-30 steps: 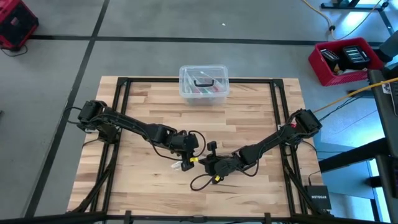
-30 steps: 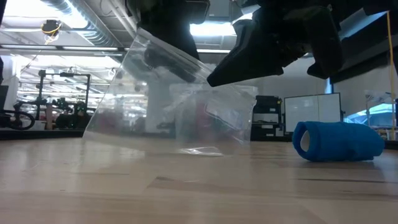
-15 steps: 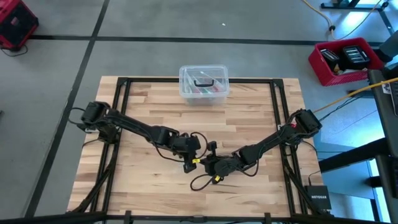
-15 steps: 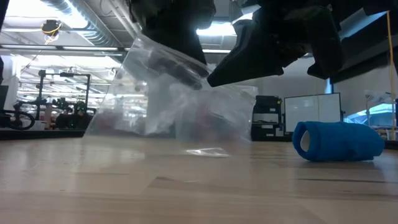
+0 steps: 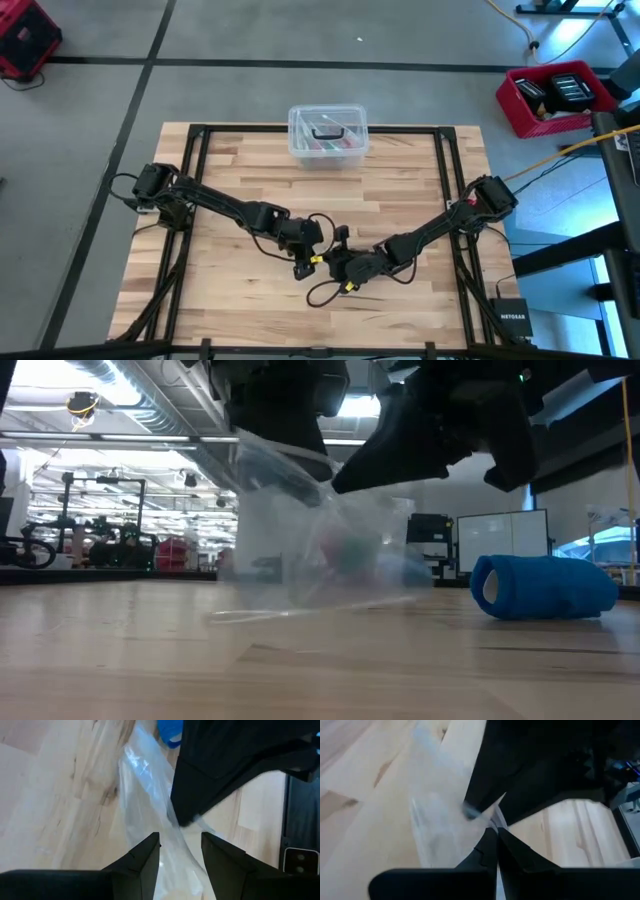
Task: Roll bandage
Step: Put the rolled blue bandage into the transparent zip bag
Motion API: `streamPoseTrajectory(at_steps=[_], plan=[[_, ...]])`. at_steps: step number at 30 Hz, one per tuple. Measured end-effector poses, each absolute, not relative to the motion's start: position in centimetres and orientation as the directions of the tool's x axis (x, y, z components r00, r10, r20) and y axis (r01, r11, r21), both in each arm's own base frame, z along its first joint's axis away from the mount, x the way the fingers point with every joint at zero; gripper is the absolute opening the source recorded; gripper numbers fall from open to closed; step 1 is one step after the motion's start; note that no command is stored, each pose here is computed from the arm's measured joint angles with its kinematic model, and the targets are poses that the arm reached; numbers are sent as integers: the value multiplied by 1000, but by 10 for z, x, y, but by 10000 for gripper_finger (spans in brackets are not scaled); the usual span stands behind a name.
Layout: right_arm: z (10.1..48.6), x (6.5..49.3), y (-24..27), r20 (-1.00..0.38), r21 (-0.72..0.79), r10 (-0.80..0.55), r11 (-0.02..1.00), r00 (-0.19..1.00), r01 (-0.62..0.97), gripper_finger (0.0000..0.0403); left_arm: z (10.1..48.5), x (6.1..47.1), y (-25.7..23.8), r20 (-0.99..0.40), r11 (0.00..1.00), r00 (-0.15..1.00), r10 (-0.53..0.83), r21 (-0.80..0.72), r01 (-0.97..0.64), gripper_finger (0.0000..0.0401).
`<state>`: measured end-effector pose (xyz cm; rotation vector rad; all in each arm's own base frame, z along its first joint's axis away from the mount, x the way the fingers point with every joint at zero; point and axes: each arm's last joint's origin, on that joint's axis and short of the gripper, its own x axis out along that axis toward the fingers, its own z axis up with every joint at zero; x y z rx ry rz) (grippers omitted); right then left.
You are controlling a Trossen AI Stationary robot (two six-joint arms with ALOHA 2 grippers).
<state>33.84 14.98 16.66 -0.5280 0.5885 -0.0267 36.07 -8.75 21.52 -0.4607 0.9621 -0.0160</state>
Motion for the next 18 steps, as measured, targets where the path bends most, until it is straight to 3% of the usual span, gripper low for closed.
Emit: streamPoseTrajectory(at_steps=[10,18], plan=[[183,342,166,-478,-508,-140,850,867,-143,7,202,366,-86,-806,901,557,-202,-375,-216,139],[190,341,173,-575,-407,-105,897,811,-172,7,201,367,-85,-803,924,591,-81,-282,-257,139]])
